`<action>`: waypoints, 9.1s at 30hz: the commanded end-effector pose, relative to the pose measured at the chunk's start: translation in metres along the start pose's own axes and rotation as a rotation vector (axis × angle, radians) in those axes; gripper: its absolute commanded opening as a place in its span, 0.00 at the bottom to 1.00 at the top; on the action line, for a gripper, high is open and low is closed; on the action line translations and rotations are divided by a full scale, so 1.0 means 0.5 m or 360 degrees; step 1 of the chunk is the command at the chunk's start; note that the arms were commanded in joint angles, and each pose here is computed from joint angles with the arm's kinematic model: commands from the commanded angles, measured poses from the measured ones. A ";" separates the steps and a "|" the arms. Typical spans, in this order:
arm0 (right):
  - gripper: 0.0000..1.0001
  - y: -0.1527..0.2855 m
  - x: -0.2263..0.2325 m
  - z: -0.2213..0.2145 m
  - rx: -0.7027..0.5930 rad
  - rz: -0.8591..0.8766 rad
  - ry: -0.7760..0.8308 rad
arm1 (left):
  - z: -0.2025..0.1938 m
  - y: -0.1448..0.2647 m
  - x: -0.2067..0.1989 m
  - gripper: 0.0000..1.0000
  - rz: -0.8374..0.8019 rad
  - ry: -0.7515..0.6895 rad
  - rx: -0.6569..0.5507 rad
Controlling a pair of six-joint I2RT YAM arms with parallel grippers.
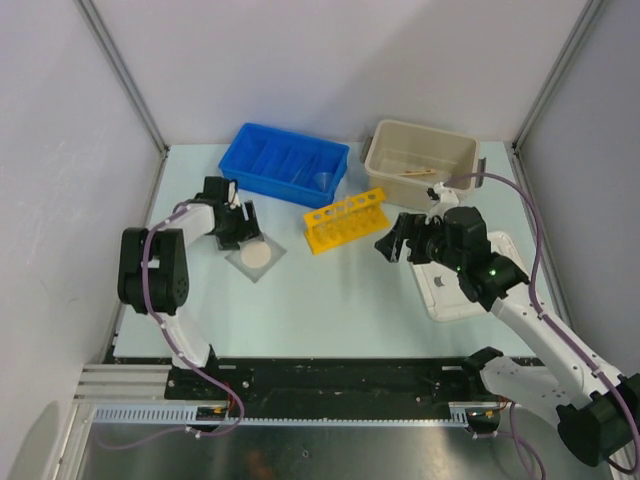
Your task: Organize the chemistry lab equipment
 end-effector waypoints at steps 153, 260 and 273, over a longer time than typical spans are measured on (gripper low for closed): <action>0.59 -0.292 -0.131 -0.273 0.0833 0.0353 -0.0594 | -0.336 0.015 -0.278 0.23 -0.0502 -0.0169 0.0284; 0.99 0.064 0.048 0.077 -0.0185 0.0055 0.0093 | 0.099 0.195 0.348 0.68 0.0718 0.0716 -0.0400; 0.99 0.056 0.044 0.081 -0.0197 0.0040 0.0094 | 0.074 0.085 0.394 0.54 0.0608 0.0829 -0.0195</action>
Point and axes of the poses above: each gripper's point midway between its finger pads, its own y axis back along the fingers, its own x axis along the line the jaws close on, z = x × y, the point moved 5 cm from there along y, back along the fingers, and after that the axes turned 13 degrees about -y, right-handed, at the moved point
